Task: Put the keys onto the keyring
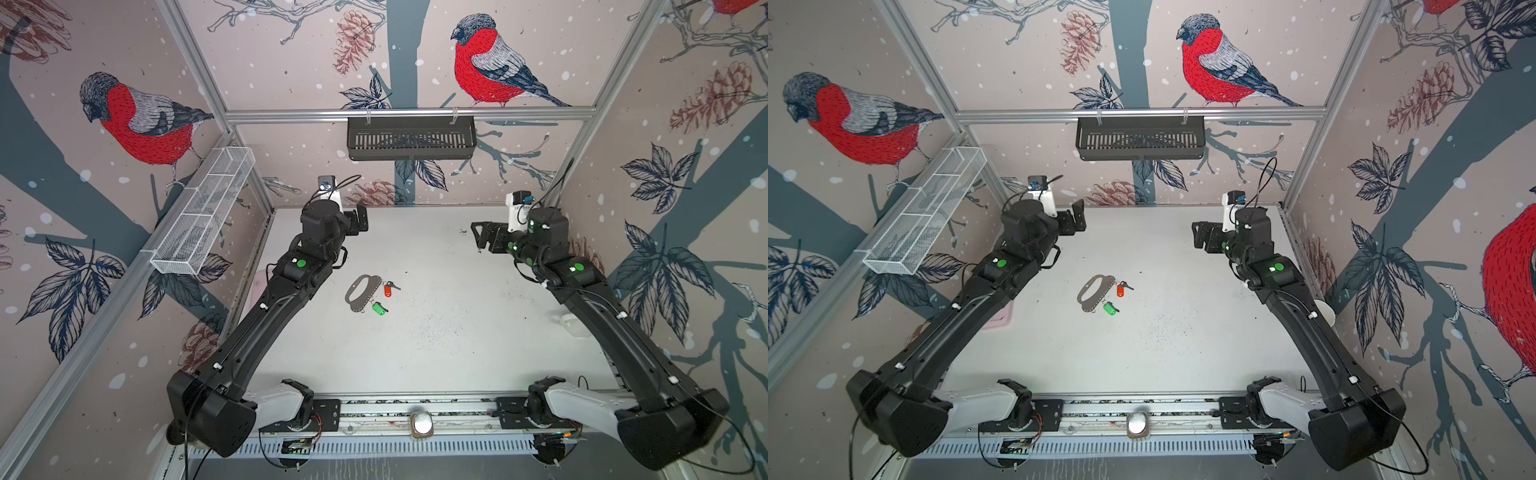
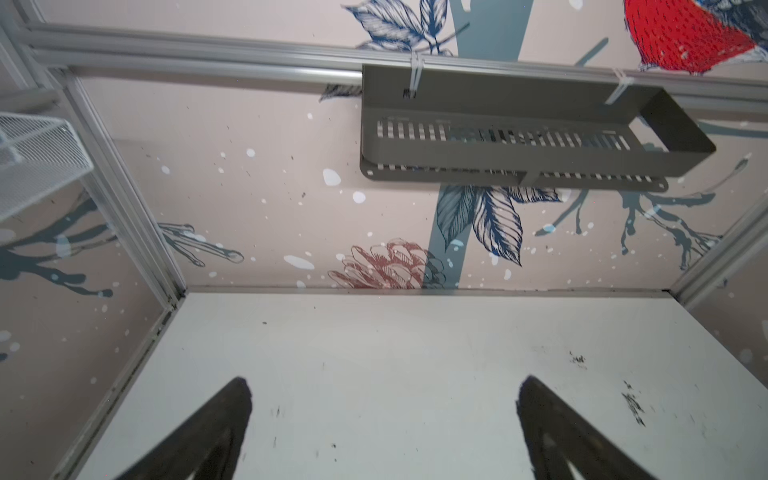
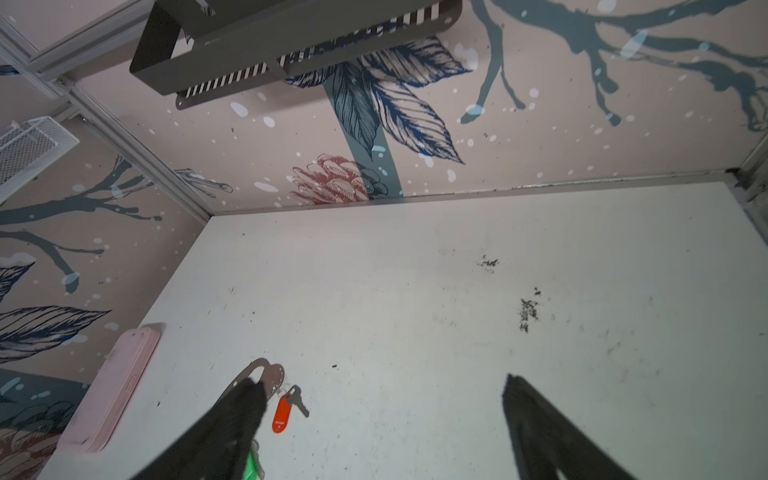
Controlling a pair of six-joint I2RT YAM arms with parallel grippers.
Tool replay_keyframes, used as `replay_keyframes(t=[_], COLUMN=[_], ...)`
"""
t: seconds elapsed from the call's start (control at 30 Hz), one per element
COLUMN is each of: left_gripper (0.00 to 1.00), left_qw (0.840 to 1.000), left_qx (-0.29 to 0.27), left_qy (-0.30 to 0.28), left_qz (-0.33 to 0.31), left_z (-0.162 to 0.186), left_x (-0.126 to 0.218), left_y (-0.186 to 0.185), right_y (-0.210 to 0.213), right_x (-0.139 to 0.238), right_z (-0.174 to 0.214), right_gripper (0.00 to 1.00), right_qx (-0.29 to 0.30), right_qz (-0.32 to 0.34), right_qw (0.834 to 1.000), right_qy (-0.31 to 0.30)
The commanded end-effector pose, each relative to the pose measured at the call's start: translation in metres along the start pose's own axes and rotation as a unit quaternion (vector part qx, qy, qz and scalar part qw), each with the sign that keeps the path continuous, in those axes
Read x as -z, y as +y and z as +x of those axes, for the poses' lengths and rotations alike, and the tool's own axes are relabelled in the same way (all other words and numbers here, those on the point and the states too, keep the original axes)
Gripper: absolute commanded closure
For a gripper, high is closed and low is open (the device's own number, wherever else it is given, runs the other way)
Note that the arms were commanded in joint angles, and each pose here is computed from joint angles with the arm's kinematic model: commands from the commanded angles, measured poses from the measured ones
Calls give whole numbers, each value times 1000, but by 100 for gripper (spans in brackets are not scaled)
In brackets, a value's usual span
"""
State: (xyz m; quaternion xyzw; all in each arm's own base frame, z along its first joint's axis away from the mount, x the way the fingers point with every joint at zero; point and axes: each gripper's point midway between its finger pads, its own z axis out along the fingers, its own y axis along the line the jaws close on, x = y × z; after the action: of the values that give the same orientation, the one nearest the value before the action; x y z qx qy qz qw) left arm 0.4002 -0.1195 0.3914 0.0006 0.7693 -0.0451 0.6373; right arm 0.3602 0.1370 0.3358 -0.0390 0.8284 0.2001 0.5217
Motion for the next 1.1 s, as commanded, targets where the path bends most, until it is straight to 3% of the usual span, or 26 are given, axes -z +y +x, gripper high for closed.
replay_keyframes(t=[0.0,0.2,0.37,0.5,0.67,0.9,1.07], left_gripper=[2,2,2,2,2,2,2], left_qw=[999,998,994,987,980,972,973], left_qx=[-38,-12,-3,38,59,35,40], left_qy=[13,50,29,56,78,67,14], left_qz=[-27,-29,-107,-147,-174,-221,-226], left_z=[-13,-23,-17,35,99,161,191], left_x=[-5,-22,-18,-34,-40,-22,-4], left_y=[12,35,76,132,161,181,186], right_y=[-23,-78,-115,-151,-176,-210,-223], right_x=[5,20,37,54,63,47,38], right_z=[-16,-43,-51,-50,-32,21,48], right_gripper=[0,0,0,0,0,0,0], right_qx=[5,-34,-24,-28,-14,-7,-12], right_qz=[45,112,191,275,309,323,330], right_qw=[999,992,978,950,929,929,930], right_qy=[-8,-40,-74,-143,-202,-179,-159])
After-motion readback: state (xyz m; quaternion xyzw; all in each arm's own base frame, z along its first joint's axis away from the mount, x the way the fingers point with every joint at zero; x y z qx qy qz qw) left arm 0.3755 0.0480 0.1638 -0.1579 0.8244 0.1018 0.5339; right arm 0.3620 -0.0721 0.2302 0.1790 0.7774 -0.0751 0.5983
